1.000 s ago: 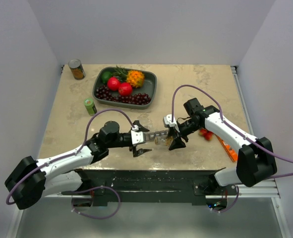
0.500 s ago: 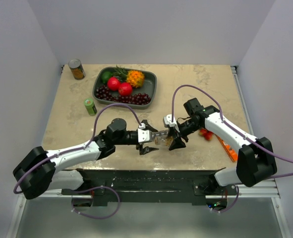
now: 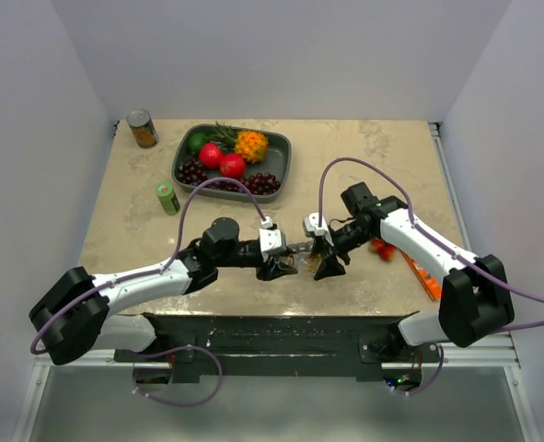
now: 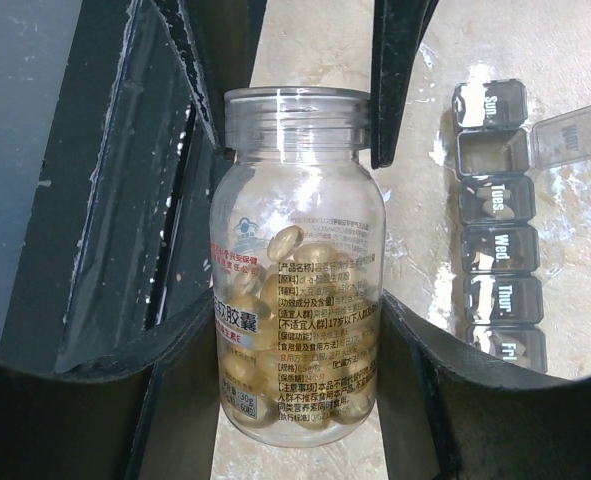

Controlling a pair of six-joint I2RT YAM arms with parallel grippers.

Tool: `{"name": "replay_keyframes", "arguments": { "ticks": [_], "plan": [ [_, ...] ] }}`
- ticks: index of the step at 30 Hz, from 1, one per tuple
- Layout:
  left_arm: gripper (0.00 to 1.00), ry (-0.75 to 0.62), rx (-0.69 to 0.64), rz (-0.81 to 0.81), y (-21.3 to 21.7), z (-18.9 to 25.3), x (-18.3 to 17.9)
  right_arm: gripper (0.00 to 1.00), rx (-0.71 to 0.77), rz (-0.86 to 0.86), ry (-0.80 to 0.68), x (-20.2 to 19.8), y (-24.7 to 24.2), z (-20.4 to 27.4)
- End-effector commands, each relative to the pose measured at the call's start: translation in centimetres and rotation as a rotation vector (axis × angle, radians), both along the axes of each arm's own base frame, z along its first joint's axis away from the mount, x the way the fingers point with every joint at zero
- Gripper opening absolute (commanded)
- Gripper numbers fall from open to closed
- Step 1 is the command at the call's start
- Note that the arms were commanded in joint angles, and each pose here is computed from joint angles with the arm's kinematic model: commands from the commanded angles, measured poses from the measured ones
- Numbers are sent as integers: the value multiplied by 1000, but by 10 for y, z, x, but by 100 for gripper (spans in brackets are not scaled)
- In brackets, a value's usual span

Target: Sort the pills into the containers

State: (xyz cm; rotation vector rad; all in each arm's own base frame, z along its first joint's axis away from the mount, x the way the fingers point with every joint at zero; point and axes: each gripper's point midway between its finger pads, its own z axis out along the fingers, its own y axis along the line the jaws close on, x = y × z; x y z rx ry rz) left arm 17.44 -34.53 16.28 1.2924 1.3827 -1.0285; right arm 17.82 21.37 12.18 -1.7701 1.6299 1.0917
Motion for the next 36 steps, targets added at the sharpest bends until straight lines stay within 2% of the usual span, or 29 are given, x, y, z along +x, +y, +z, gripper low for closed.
{"name": "replay_keyframes", "arguments": {
  "ticks": [1, 2, 4, 5, 7, 8, 13, 16, 19, 20, 22, 23, 25, 26, 30, 33, 36],
  "plan": [
    [0, 233, -92, 65, -11, 32, -3, 0, 56, -9, -65, 11, 8, 19],
    [0, 378, -63, 124, -9, 25, -4, 0, 57, -14, -72, 13, 8, 20],
    [0, 474, -40, 148, -12, 24, -4, 0, 53, -26, -69, 14, 8, 19],
    [0, 615, -40, 206, -12, 21, -4, 0, 47, -34, -78, 16, 7, 19],
    [0, 729, -30, 259, -12, 16, -2, 0, 45, -49, -84, 19, 8, 19],
    [0, 840, -19, 313, -9, 11, 0, 0, 47, -54, -93, 21, 8, 20],
    [0, 1148, -9, 475, -6, 0, 10, 0, 45, -66, -93, 22, 8, 19],
    [0, 1238, 6, 509, -6, -1, 14, 0, 42, -70, -92, 22, 8, 19],
    [33, 1234, -51, 434, -10, 13, 16, 0, 42, -71, -95, 23, 8, 19],
    [49, 1221, -57, 381, -11, 19, 15, 0, 42, -73, -94, 23, 8, 19],
    [63, 1192, -65, 343, -8, 21, 15, 0, 44, -74, -96, 24, 7, 20],
    [75, 1161, -88, 320, -7, 28, 14, 0, 45, -73, -95, 23, 7, 20],
    [83, 1101, -88, 316, 0, 24, 14, 0, 46, -74, -94, 23, 7, 20],
    [90, 1077, -83, 342, 6, 22, 16, 0, 46, -74, -94, 23, 7, 20],
    [92, 937, -61, 366, 27, 11, 17, 0, 46, -73, -93, 23, 7, 19],
    [93, 784, -59, 337, 39, 14, 14, 0, 45, -71, -94, 23, 7, 19],
    [92, 524, -89, 304, 53, 28, 13, 0, 46, -75, -96, 24, 6, 19]
  ]
}}
